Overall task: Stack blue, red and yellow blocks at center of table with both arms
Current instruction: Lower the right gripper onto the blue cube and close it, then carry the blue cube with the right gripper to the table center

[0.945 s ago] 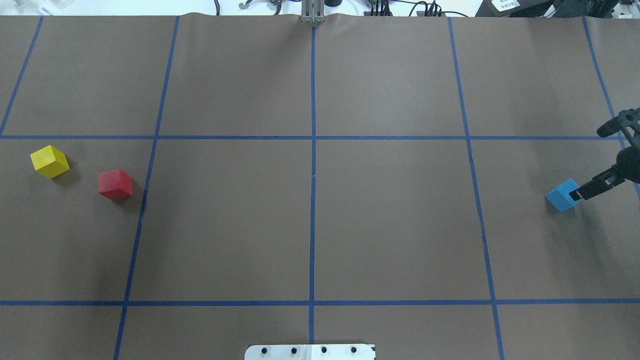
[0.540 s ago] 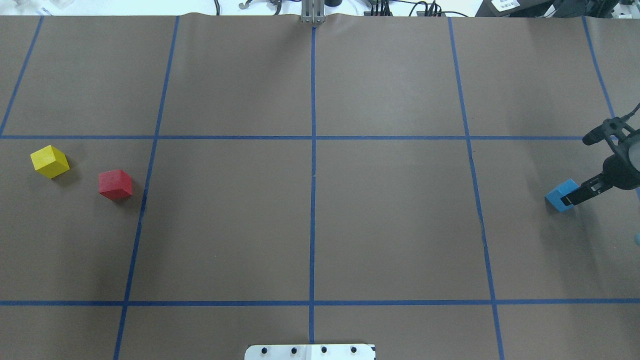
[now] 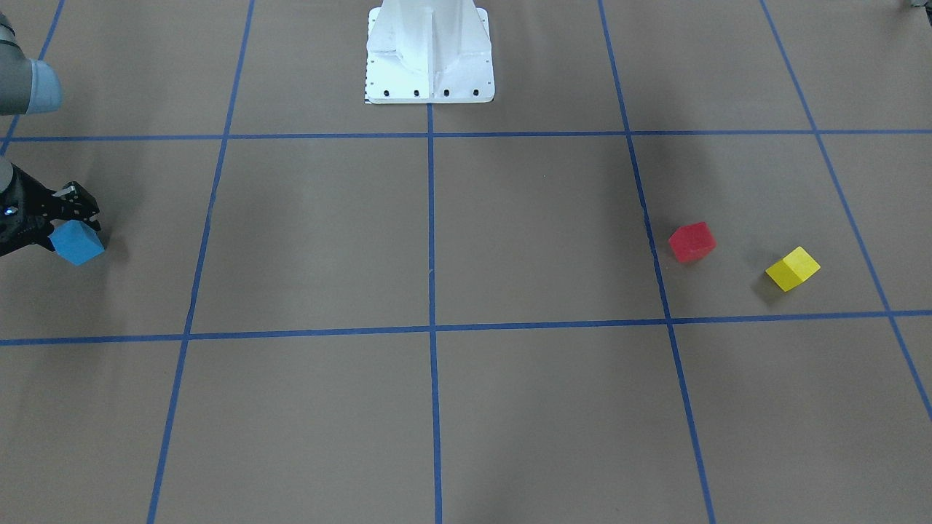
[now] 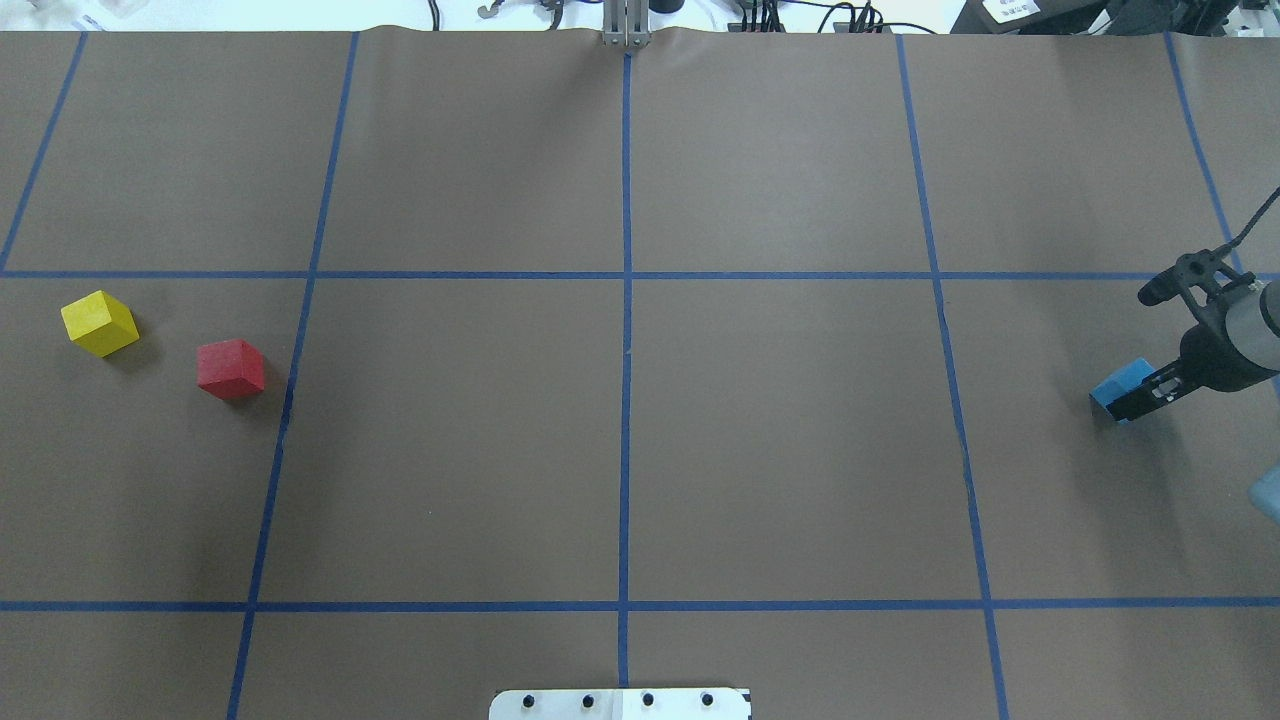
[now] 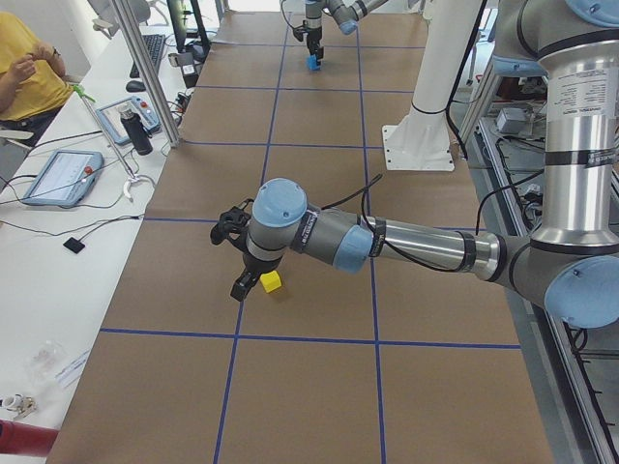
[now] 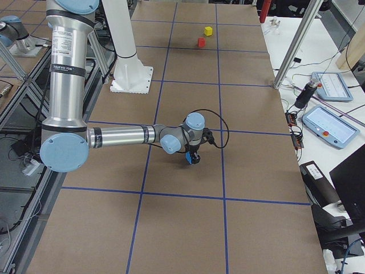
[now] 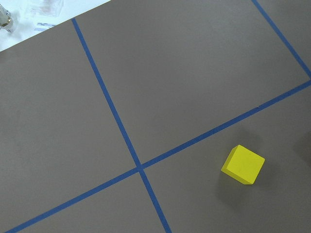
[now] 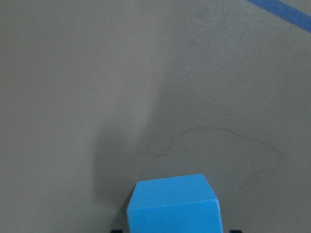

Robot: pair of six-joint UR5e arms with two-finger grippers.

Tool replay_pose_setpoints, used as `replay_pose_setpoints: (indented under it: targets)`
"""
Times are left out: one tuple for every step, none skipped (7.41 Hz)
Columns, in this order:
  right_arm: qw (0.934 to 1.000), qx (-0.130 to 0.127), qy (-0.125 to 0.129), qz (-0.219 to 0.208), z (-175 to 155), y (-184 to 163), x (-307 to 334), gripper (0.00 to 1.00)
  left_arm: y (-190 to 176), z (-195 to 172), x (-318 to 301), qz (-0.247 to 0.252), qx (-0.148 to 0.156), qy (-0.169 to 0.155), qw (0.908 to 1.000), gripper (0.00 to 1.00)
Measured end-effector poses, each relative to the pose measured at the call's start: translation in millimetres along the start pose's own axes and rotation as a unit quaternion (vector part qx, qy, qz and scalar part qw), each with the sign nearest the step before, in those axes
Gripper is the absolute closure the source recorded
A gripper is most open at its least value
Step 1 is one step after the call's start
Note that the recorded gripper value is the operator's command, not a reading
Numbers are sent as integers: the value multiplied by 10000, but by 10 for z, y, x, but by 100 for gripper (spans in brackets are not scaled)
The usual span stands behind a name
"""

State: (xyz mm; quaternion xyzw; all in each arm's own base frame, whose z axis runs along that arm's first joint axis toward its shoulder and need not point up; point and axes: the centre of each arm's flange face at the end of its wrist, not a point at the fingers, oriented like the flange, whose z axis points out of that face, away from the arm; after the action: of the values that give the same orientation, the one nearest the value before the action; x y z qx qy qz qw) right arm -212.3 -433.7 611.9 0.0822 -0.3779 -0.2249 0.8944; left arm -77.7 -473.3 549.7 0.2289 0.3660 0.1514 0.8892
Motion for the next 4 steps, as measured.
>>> replay_pose_setpoints:
  targets:
    - [10000,68,-21,-53,-37,-86,-57,100,2,-2,-2,-2,1,-1,10000,0]
    - [9997,181,-67,-130,-96,-269,-158,100,3,-3,-4,-2,0,-2,10000,0]
    - [9993,318,-121,-122,-170,-548,-300,100,4,-2,-4,-2,-2,-1,10000,0]
    - [9987,448,-194,110,-270,-916,-517,100,3,0,-2,0,-4,0,10000,0]
